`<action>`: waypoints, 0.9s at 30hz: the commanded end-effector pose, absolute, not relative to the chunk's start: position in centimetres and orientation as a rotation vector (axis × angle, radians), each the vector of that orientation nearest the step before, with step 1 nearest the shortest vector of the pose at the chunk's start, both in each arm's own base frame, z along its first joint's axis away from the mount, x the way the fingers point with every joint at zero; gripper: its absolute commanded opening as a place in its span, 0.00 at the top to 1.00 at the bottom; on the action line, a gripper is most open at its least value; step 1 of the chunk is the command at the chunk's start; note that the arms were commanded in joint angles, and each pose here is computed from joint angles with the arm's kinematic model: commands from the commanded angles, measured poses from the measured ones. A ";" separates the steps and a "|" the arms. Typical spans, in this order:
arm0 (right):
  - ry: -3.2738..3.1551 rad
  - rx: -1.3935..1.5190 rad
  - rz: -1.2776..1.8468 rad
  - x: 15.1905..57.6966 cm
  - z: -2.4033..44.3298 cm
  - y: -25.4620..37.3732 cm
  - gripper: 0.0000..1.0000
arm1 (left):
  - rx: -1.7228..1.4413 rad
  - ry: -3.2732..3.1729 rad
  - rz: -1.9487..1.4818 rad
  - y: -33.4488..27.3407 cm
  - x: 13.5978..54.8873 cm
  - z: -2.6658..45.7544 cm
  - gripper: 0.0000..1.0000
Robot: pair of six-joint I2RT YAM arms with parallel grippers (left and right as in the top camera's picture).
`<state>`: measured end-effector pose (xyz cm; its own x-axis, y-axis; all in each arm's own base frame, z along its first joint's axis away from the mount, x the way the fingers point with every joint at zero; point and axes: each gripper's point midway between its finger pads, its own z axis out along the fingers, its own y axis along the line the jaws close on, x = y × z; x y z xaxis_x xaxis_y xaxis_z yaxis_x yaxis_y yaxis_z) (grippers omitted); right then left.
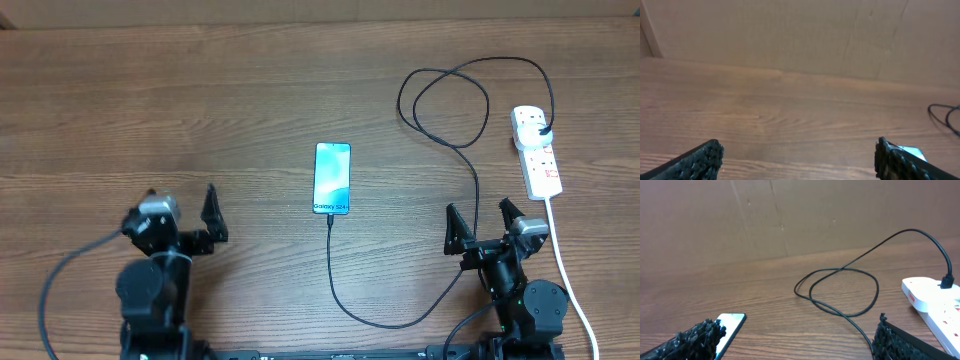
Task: Plug charger to phone and switch on socket
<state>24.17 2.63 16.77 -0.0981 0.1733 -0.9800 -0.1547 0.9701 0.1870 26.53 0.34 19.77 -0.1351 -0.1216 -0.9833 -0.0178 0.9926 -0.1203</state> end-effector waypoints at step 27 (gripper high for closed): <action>1.630 0.015 0.269 24.1 17.2 2.6 0.00 | -0.040 1.647 -0.004 0.7 24.6 15.6 0.00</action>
